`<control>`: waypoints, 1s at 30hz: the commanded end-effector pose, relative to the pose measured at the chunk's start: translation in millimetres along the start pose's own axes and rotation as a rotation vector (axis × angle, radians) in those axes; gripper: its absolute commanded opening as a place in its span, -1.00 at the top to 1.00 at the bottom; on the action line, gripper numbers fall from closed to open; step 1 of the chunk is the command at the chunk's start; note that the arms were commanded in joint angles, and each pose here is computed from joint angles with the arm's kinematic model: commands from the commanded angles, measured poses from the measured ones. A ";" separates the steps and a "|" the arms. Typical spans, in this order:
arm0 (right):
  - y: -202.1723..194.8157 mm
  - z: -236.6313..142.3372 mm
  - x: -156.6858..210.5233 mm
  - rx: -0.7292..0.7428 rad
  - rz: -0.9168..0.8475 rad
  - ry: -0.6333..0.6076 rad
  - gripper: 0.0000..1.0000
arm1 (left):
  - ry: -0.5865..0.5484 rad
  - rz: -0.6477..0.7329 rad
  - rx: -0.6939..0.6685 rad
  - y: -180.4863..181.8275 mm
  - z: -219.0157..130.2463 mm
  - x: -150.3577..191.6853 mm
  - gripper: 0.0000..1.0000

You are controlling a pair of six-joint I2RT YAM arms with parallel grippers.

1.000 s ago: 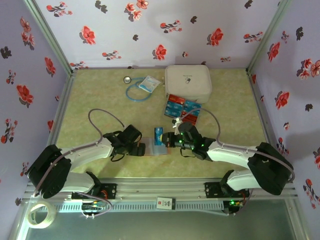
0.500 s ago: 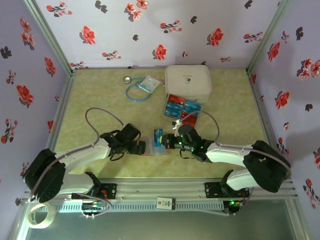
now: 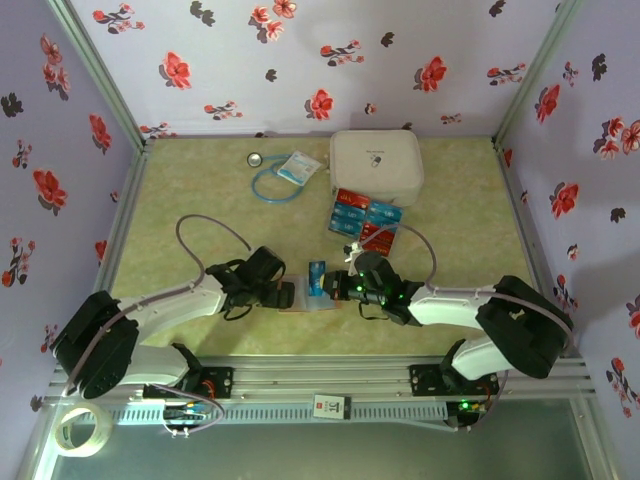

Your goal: Put the credit cards into the card holder

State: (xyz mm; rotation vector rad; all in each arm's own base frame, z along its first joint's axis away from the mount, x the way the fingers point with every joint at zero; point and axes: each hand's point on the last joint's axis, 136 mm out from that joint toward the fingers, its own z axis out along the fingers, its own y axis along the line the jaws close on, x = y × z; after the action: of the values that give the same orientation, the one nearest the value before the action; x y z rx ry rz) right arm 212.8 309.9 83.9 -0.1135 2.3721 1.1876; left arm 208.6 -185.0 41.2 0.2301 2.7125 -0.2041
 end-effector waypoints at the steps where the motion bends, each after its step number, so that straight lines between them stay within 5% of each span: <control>1: -1.4 1.0 -1.3 0.000 0.003 -0.026 1.00 | 0.017 0.000 -0.026 5.4 8.4 9.3 -0.99; 30: -6.0 18.6 7.6 -0.038 0.031 -0.005 1.00 | 0.049 0.014 -0.082 18.5 17.6 22.2 -0.99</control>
State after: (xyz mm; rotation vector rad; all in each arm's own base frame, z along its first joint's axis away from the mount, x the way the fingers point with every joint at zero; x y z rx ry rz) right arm 218.2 318.5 67.2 -0.0853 2.3687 1.2169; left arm 200.7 -174.4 19.6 0.2420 2.7564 -0.1344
